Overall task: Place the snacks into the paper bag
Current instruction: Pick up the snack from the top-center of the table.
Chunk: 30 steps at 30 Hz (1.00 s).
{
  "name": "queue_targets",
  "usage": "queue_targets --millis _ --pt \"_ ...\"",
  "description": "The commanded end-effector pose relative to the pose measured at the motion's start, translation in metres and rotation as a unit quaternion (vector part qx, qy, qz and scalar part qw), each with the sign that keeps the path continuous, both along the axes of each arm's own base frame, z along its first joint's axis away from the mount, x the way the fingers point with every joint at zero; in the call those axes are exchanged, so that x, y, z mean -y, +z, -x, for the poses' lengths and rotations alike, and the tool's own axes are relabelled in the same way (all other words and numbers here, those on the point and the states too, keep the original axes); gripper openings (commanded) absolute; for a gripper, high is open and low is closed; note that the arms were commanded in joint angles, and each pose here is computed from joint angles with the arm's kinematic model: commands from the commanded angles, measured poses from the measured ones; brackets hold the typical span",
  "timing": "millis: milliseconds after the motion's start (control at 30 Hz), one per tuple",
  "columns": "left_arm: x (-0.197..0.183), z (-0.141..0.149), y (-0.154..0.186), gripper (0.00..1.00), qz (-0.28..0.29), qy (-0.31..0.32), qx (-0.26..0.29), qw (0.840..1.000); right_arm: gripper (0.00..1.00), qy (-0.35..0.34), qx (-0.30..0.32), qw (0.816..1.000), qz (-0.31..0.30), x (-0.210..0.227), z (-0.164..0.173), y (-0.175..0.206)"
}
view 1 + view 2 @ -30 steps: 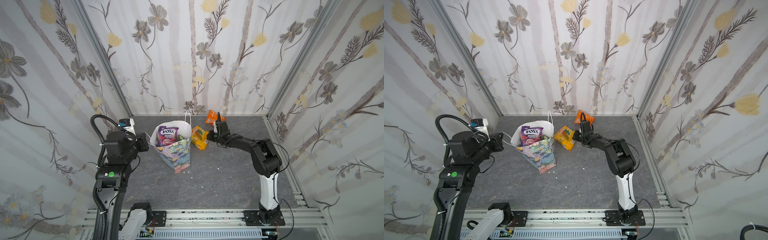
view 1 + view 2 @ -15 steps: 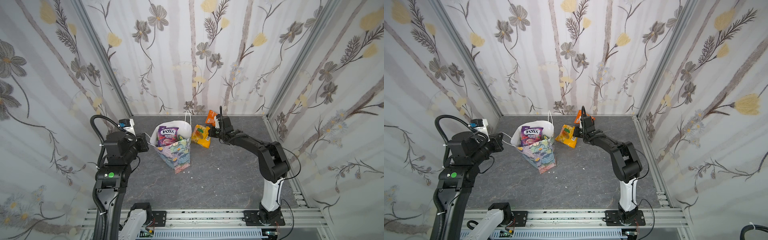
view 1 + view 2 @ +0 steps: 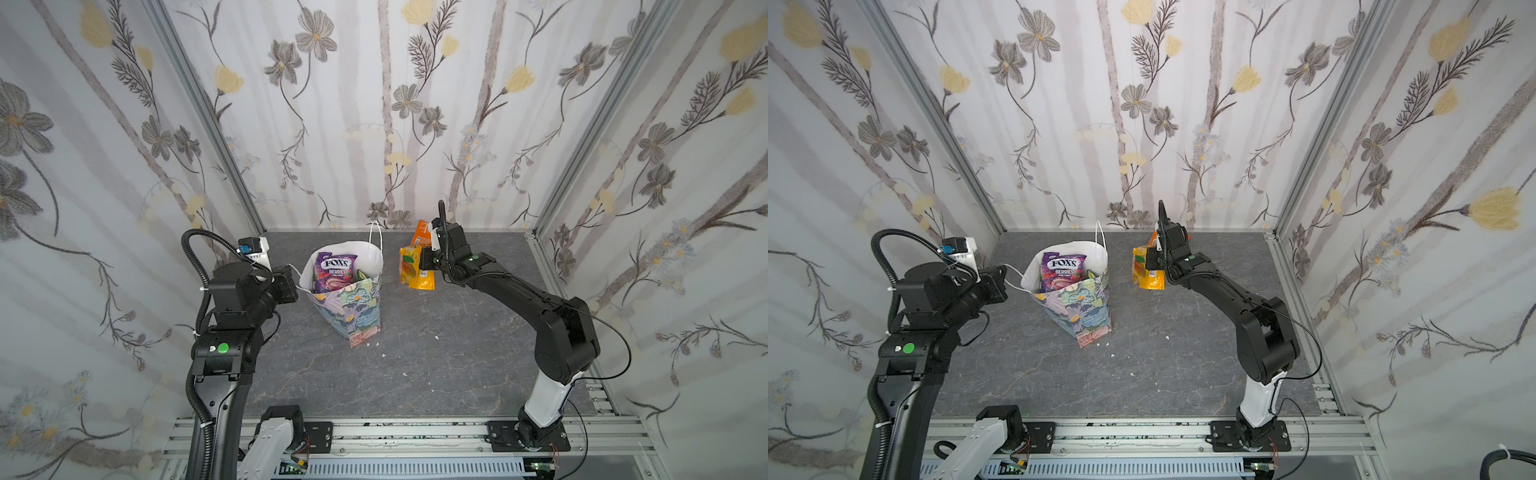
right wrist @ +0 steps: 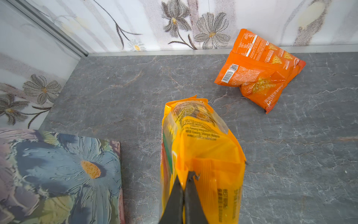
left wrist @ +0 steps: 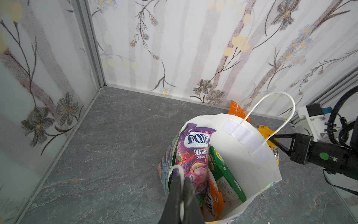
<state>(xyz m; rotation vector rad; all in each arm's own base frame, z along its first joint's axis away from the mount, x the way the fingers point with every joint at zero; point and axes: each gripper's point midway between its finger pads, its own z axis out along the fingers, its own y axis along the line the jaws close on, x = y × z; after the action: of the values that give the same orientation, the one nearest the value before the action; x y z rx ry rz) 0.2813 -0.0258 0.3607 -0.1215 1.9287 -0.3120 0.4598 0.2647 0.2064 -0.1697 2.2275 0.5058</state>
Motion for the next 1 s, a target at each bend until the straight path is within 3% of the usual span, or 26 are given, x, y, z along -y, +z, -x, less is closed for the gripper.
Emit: queue_targets --millis 0,500,967 --pt "0.001 -0.003 0.009 0.00 -0.003 -0.005 0.018 1.000 0.00 -0.003 0.039 0.999 0.002 0.002 -0.003 0.025" --pt "0.001 -0.002 0.011 0.00 -0.003 -0.006 0.019 1.000 0.00 0.016 0.065 0.998 -0.014 0.001 0.013 0.062" --pt "0.001 -0.001 0.009 0.00 -0.002 -0.005 0.019 1.000 0.00 0.045 0.134 0.988 -0.057 0.005 0.039 0.145"
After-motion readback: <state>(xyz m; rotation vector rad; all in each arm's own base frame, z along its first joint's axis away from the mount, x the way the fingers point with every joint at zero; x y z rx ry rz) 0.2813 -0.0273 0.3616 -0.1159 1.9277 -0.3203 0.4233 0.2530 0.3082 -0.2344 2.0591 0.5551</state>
